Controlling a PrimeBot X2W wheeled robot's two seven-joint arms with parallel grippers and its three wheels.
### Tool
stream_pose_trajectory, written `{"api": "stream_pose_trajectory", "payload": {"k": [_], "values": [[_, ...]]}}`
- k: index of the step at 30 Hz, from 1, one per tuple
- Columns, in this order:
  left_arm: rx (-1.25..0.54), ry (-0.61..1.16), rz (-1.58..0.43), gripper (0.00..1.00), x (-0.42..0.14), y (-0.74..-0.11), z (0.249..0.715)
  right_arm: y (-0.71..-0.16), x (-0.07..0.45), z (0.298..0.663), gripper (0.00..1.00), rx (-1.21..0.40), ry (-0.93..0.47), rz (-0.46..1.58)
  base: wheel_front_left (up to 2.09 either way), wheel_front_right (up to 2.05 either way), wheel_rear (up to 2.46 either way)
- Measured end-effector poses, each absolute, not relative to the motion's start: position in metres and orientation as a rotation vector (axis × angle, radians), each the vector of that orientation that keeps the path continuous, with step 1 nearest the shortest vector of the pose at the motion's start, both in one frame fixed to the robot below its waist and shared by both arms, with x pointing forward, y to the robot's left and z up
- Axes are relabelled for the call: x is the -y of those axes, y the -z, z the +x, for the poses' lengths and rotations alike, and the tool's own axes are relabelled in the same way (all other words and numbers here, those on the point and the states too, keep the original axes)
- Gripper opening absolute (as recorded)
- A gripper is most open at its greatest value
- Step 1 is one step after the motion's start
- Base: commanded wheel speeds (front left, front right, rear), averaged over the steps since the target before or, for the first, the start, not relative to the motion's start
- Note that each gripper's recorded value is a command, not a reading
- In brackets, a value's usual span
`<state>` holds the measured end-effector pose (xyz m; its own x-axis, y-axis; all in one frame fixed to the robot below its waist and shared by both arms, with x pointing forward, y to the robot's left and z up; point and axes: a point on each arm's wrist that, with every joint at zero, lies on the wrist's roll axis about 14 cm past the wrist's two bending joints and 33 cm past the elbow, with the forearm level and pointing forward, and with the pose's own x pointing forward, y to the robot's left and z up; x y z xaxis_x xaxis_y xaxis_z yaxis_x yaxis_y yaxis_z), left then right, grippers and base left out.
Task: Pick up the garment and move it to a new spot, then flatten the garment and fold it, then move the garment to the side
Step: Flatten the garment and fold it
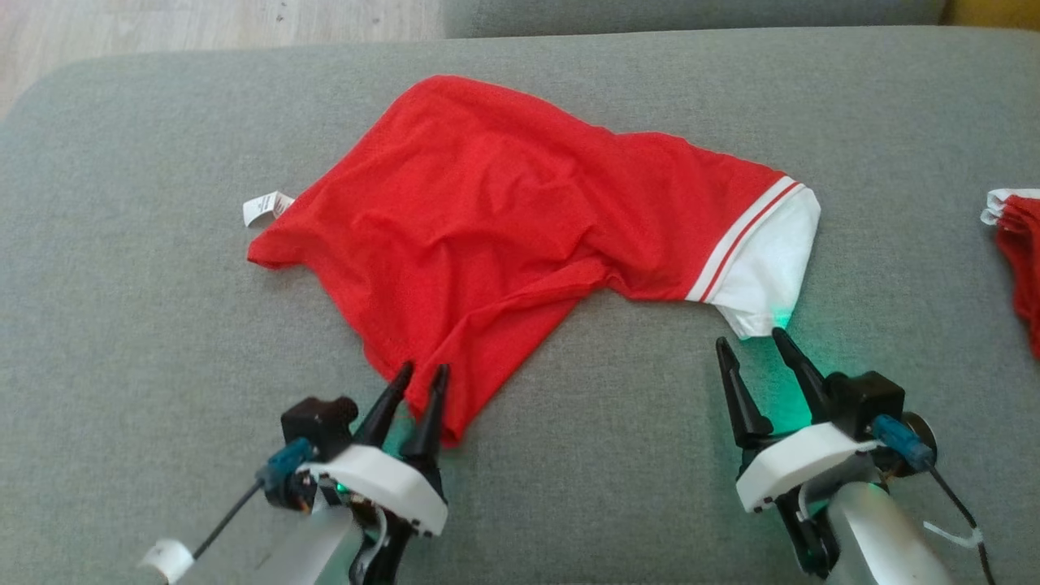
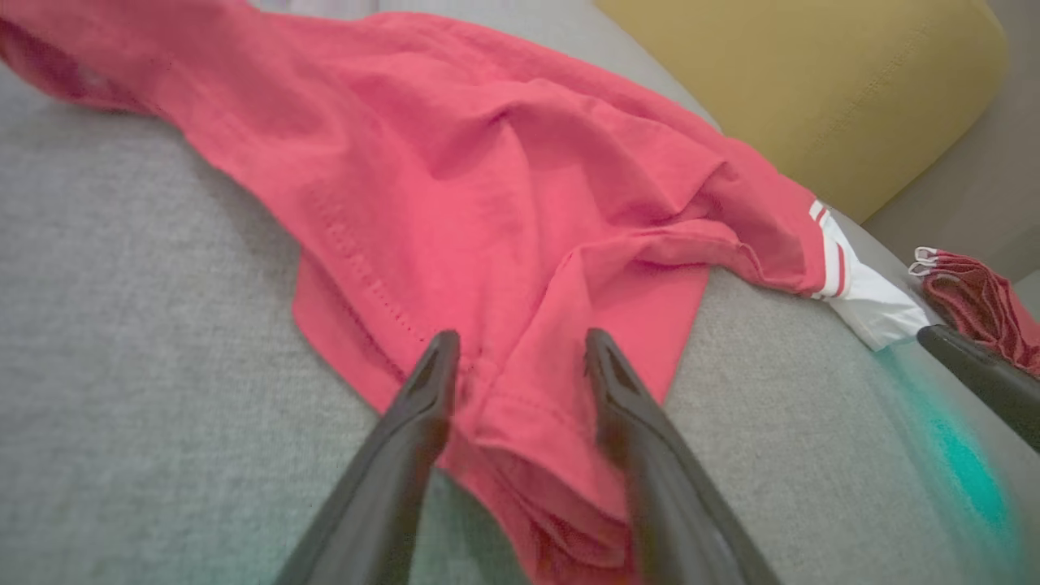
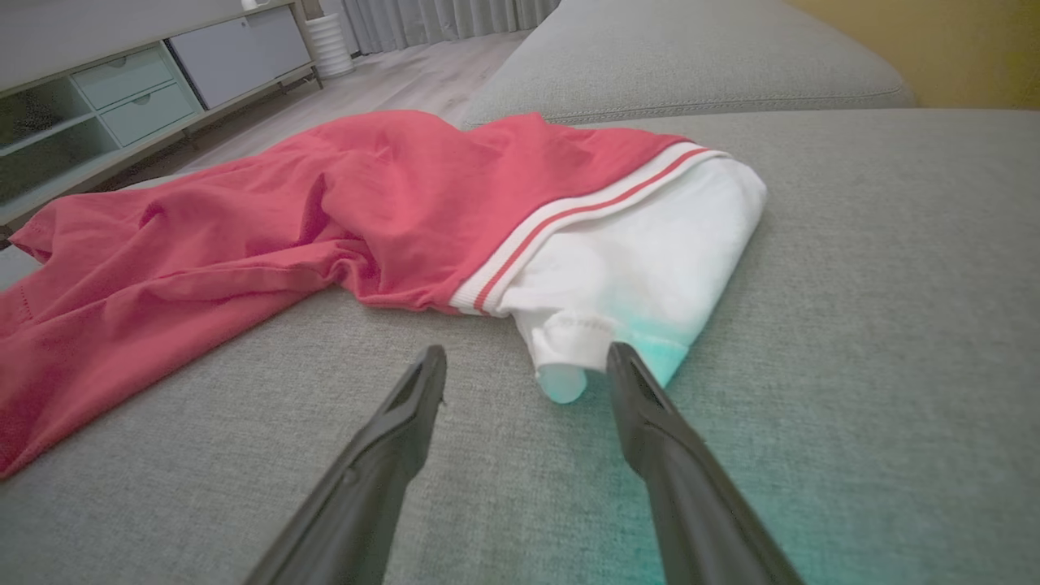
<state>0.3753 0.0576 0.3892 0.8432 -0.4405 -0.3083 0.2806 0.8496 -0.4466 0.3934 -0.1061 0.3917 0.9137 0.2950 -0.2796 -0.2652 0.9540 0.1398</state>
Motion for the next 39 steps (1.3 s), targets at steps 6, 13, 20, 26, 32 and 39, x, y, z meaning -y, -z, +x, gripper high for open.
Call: {"api": "stream_pose_trajectory", "payload": {"k": [6,13,20,26,32,39], "values": [[-0.362,0.423,-0.381,0.0,-0.055,-0.405,0.381,-0.394,0.102,0.395,1.0,-0.297,-0.299,0.1,0.0,0.0,0.0],[-0.295,0.506,-0.306,0.0,-0.042,-0.424,0.377,-0.399,0.1,0.396,1.0,-0.283,-0.306,0.1,0.0,0.0,0.0],[-0.242,0.544,-0.216,0.11,-0.039,-0.435,0.377,-0.402,0.102,0.394,1.0,-0.275,-0.301,0.097,0.0,0.0,0.0],[-0.222,0.68,-0.148,0.7,-0.007,-0.439,0.355,-0.403,0.106,0.392,1.0,-0.275,-0.288,0.097,0.0,0.0,0.0],[-0.315,0.723,-0.229,1.0,0.009,-0.421,0.326,-0.399,0.109,0.39,1.0,-0.288,-0.279,0.097,0.0,0.0,0.0],[-0.267,0.543,-0.278,1.0,-0.036,-0.43,0.368,-0.394,0.111,0.39,1.0,-0.303,-0.271,0.1,0.0,0.0,0.0]]}}
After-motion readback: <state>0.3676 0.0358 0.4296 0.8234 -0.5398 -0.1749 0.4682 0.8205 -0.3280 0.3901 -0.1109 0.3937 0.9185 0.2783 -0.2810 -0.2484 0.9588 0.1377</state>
